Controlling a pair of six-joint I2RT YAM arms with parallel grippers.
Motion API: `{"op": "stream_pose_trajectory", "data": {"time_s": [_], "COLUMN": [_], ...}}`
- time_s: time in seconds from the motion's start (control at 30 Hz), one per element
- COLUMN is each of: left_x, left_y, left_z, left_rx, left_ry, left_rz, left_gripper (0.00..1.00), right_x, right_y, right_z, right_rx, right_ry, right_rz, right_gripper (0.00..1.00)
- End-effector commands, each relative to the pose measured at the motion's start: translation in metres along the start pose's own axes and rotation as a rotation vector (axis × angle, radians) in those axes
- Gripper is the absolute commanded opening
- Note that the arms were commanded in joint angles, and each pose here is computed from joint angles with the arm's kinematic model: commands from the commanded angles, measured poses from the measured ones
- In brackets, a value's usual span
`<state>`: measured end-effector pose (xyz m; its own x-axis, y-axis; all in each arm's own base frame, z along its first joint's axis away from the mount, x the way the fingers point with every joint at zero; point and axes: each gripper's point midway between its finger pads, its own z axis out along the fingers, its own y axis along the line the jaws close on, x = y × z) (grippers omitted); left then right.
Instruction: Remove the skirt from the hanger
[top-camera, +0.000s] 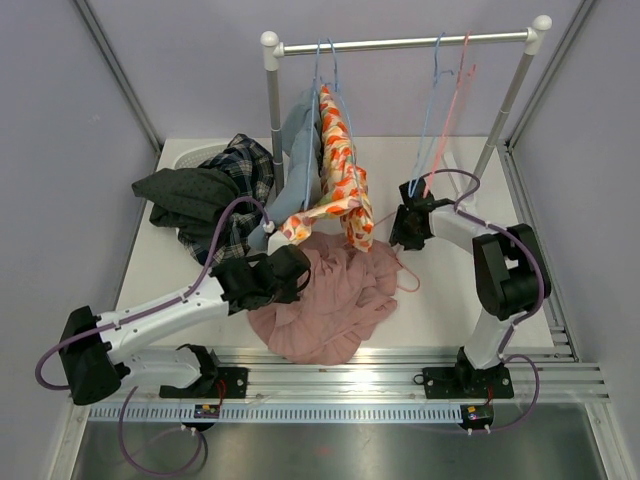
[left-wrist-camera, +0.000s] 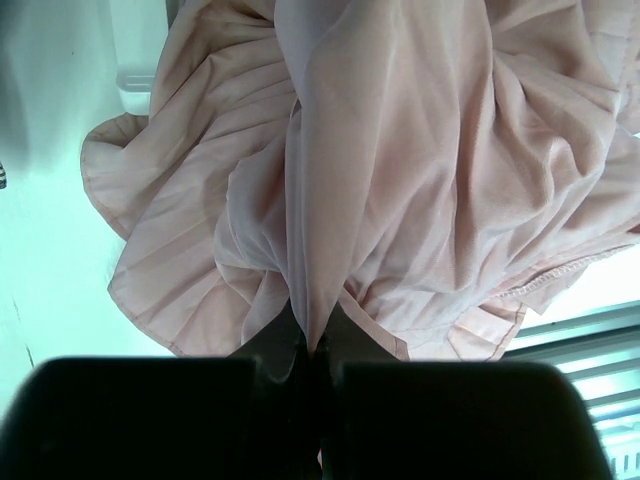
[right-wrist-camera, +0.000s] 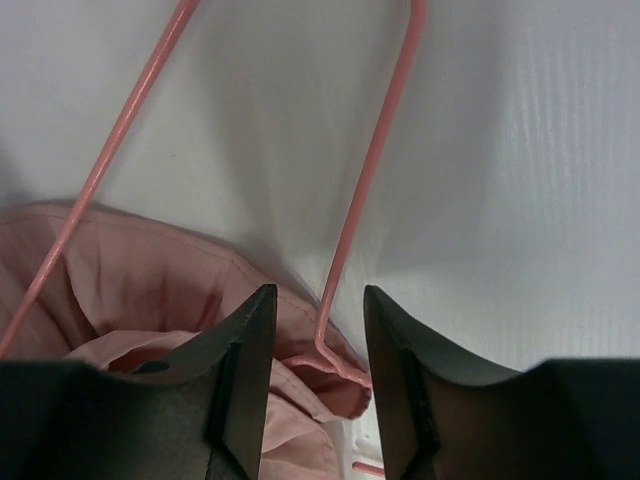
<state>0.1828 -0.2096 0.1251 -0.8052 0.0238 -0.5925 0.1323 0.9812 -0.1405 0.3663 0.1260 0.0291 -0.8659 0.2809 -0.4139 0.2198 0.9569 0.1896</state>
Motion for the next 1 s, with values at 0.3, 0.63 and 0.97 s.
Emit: {"op": "stream_pose_trajectory", "data": {"time_s": [0.3, 0.63, 0.97], "left_x": [-0.019, -0.004, 0.084], "left_y": [0.002, 0.021, 0.064], "left_z": [-0.029, -0.065, -0.095], "left_rx": [0.054, -0.009, -0.116], "left_ry": [-0.096, -0.074, 0.061], "left_rz": [-0.061, 0.007, 0.002], "left_gripper": [0.0, 0.0, 0.0], "right_x": [0.014, -0.012, -0.099], "right_y": [-0.005, -0.008, -0.054], "right_z": [0.023, -0.024, -0.117], "right_rx": [0.072, 0.077, 0.016], "right_ry": [-0.015, -0.126, -0.318], "right_rz": [-0.036, -0.06, 0.131], "right_gripper": [0.26, 0.0, 0.0]}}
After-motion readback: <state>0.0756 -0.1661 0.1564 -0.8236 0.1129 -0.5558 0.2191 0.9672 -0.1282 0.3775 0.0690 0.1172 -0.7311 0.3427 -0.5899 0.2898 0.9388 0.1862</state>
